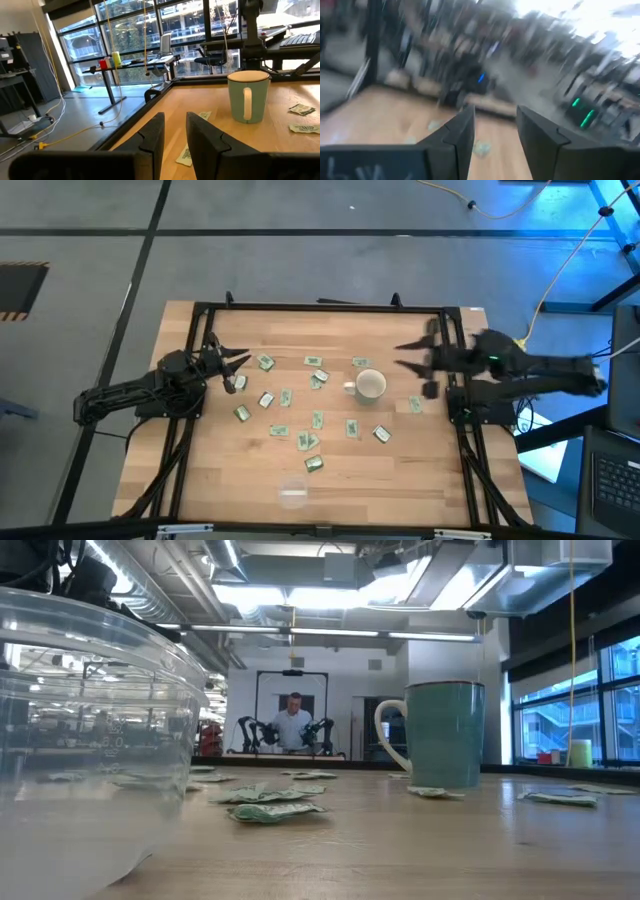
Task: Pick and place Stevia / Truvia into bins
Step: Put the green stevia packet into the transparent bin
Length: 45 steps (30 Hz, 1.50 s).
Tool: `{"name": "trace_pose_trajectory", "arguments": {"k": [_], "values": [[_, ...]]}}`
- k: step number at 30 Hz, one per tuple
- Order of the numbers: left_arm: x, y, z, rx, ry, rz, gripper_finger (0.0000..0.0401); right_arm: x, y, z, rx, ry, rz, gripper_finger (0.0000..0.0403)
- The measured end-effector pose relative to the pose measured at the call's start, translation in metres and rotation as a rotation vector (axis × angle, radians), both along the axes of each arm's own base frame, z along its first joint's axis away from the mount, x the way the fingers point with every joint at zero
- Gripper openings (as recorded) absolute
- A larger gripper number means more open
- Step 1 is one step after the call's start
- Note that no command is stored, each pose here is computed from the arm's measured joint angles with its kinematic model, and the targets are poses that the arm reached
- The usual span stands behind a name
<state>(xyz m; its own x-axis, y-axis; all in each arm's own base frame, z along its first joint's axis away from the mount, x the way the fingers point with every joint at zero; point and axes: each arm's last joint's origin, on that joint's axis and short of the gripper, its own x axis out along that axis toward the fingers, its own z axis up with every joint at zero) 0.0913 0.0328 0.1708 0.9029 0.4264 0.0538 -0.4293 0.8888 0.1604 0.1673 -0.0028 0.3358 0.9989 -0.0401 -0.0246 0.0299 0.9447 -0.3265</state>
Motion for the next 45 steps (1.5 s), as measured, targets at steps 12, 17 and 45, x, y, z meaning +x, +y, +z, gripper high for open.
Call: {"name": "trace_pose_trajectory", "arguments": {"k": [12,17,45], "values": [[0.0,0.0,0.0,0.0,0.001,0.0,0.0075,0.152,0.062,-0.011,-0.073,0.689,0.193,0.0149],[0.0,0.0,0.0,-0.001,0.002,0.0,0.0075,0.191,0.092,-0.047,-0.138,0.83,0.258,0.0149],[0.0,0.0,-0.001,-0.036,0.0,-0.002,0.0075,0.252,0.159,-0.206,-0.065,1.031,0.274,0.0149]]}}
